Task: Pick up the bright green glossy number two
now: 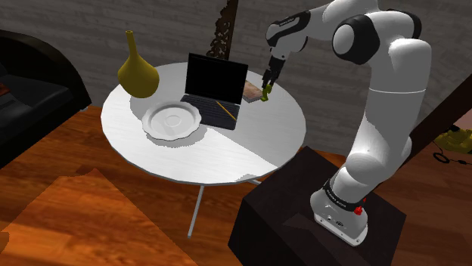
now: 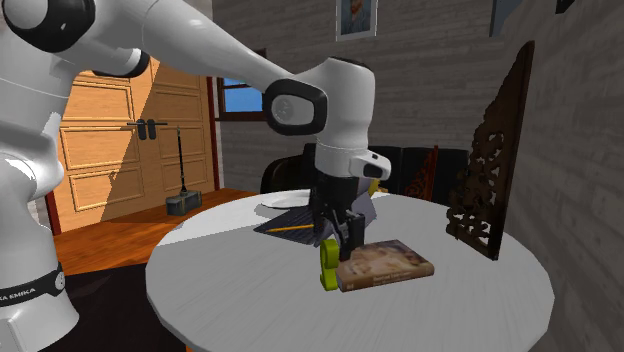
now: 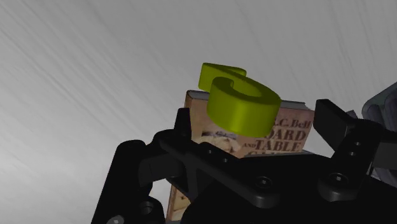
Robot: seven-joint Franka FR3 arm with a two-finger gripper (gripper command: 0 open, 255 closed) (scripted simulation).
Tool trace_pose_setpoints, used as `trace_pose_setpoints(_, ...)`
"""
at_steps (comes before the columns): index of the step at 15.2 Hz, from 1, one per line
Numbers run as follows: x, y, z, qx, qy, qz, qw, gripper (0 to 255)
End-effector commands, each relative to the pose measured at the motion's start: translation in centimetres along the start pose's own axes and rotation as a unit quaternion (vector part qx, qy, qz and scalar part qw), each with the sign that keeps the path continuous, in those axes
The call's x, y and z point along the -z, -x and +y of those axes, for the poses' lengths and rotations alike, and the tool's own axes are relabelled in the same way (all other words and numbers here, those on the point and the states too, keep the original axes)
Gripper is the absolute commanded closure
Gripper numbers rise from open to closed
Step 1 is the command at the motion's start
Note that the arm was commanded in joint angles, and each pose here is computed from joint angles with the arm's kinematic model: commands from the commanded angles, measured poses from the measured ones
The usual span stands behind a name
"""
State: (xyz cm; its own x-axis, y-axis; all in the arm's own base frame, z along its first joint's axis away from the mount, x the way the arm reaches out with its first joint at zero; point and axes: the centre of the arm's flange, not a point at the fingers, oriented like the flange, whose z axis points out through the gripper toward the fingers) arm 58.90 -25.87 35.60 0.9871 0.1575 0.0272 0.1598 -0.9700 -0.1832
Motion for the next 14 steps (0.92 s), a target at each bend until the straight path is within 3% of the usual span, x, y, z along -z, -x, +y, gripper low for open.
trace_pose_setpoints(1,-0.98,0.05,0.31,0.000,0.000,0.000,1.0000,0)
trace_pose_setpoints(4,-1.80,0.07,0.46,0.000,0.000,0.000,1.0000,0)
trace_pose_setpoints(5,-1.77,0.06,0.48,0.000,0.000,0.000,1.0000,255)
trace_pose_setpoints(14,-1.80,0.07,0.46,0.000,0.000,0.000,1.0000,255)
